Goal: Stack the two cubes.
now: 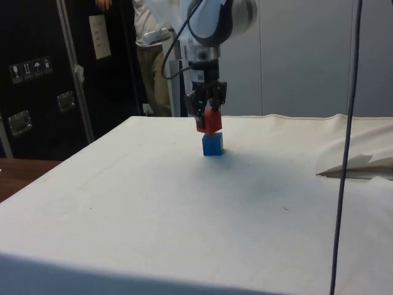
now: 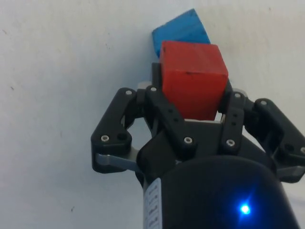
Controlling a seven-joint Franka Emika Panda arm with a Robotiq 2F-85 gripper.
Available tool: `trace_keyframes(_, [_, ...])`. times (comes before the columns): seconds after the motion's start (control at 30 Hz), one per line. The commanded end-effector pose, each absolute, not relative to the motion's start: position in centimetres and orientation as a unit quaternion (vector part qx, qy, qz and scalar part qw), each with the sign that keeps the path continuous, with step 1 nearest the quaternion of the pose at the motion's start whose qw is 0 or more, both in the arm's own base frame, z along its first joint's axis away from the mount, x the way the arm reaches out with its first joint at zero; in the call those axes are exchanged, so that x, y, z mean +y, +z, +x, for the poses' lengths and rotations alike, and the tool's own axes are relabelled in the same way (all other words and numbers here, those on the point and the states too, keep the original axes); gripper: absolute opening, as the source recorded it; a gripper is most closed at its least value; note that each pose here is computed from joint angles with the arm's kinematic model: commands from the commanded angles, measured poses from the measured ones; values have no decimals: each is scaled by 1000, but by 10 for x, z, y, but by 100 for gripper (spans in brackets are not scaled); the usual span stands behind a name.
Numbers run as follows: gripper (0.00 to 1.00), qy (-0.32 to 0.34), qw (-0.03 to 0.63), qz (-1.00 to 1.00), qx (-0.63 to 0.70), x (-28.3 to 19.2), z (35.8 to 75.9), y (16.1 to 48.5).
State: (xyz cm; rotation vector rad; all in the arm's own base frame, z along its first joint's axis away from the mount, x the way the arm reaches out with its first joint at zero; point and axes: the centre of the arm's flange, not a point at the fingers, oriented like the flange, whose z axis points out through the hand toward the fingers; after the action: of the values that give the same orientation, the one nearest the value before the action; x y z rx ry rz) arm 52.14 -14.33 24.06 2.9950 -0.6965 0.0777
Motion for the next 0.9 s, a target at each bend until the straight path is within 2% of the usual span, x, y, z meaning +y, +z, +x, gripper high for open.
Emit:
trace_keyframes(0.0, [0, 25, 26, 973, -228, -142, 522, 240])
trace_keyframes(0.87, [0, 17, -6, 969, -247, -154, 521, 224])
